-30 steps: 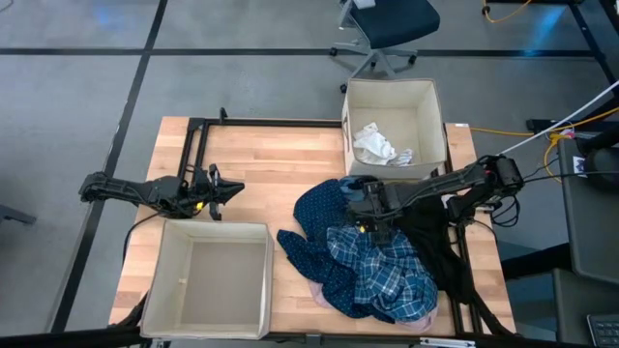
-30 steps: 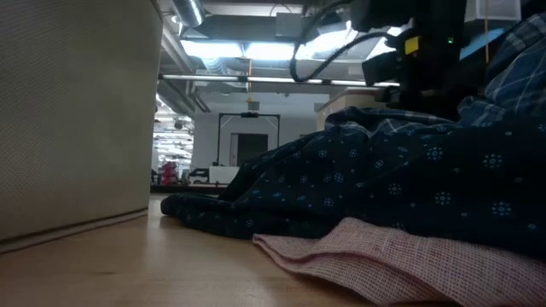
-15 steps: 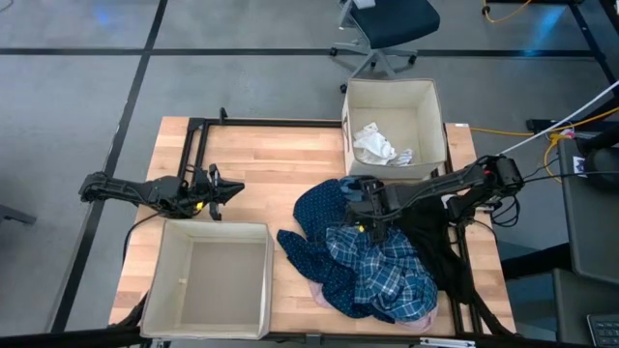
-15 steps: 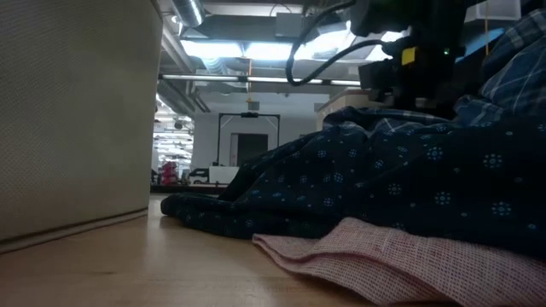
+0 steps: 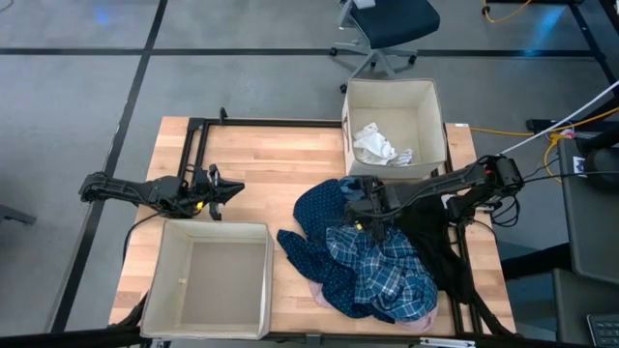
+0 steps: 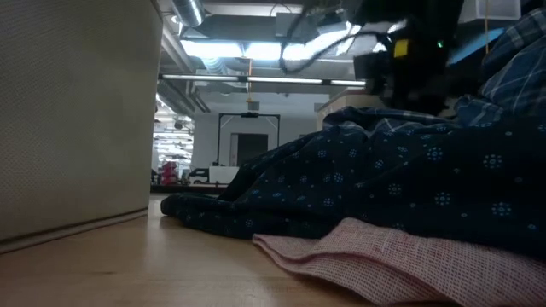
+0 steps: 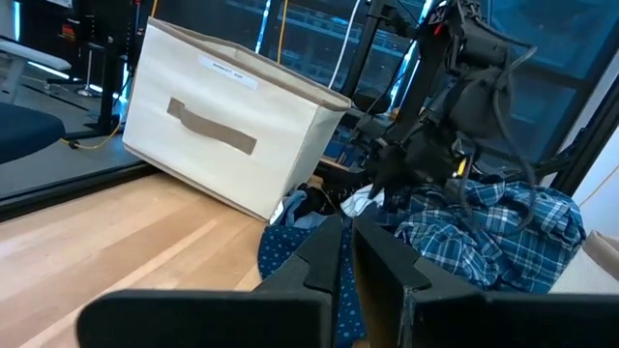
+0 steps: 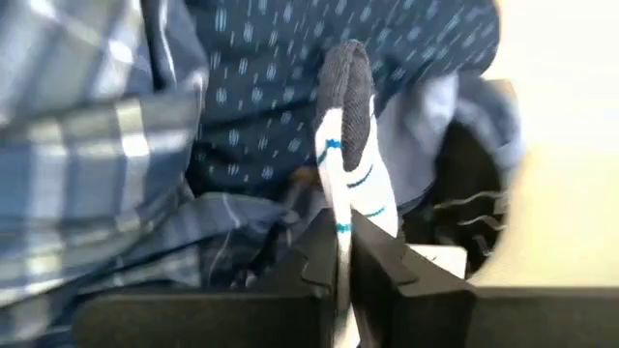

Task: Sort clothes
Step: Put the white sock into the top laundry organizer

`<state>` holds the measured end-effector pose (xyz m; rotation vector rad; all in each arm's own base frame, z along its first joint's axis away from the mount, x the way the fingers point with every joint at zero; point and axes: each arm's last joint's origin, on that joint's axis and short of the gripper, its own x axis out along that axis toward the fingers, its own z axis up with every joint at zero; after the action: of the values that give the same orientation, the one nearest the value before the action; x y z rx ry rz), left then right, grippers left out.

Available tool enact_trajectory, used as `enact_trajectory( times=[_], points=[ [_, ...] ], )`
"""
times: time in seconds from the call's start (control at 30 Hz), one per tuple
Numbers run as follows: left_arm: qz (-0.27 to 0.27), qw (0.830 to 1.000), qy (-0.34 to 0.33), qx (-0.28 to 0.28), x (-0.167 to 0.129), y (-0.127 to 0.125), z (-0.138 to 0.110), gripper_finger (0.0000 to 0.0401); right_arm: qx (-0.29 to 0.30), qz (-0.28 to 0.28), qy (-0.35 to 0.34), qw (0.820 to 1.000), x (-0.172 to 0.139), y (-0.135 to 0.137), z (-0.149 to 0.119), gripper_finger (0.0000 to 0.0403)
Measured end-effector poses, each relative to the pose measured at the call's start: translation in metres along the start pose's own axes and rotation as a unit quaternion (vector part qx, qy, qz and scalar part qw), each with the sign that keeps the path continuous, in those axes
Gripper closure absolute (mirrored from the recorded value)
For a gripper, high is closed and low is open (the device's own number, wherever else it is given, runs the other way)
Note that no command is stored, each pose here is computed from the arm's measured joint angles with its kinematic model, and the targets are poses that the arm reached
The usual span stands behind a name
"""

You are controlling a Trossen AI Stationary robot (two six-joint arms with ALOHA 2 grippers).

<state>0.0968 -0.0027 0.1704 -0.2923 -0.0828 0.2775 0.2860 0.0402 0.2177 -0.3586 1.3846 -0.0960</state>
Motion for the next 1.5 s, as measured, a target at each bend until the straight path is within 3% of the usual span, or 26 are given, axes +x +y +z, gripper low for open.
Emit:
enact_trajectory(
  times=[0.2, 0.37, 0.57, 0.77, 0.97, 1.07, 1.27, 1.5],
  points=[
    [0.0, 1.0, 0.0, 0.0, 0.0, 0.0, 0.0, 0.0382, 0.015, -0.019, -0.054, 0.998, -0.041, -0.014, 0.011, 0.0395],
    [0.0, 1.0, 0.0, 0.0, 0.0, 0.0, 0.0, 0.0382, 0.043, -0.076, -0.116, 0.989, -0.09, -0.033, 0.008, 0.0393],
    [0.0, 1.0, 0.0, 0.0, 0.0, 0.0, 0.0, 0.0382, 0.076, -0.153, -0.181, 0.969, -0.14, -0.057, -0.012, 0.0381],
    [0.0, 1.0, 0.0, 0.0, 0.0, 0.0, 0.0, 0.0382, 0.159, -0.204, -0.198, 0.945, -0.164, -0.095, -0.048, 0.0386],
    [0.0, 1.0, 0.0, 0.0, 0.0, 0.0, 0.0, 0.0382, 0.26, -0.247, -0.153, 0.921, -0.156, -0.138, -0.084, 0.0383],
    [0.0, 1.0, -0.001, 0.0, 0.0, 0.0, 0.0, 0.0382, 0.305, -0.243, -0.134, 0.911, -0.143, -0.157, -0.097, 0.0382],
    [0.0, 1.0, -0.001, 0.0, 0.0, 0.0, 0.0, 0.0382, 0.372, -0.202, -0.132, 0.896, -0.098, -0.186, -0.114, 0.0382],
    [0.001, 1.0, -0.001, -0.006, 0.0, 0.0, 0.0, 0.0382, 0.437, -0.215, -0.112, 0.866, -0.044, -0.207, -0.13, 0.0381]
  ],
)
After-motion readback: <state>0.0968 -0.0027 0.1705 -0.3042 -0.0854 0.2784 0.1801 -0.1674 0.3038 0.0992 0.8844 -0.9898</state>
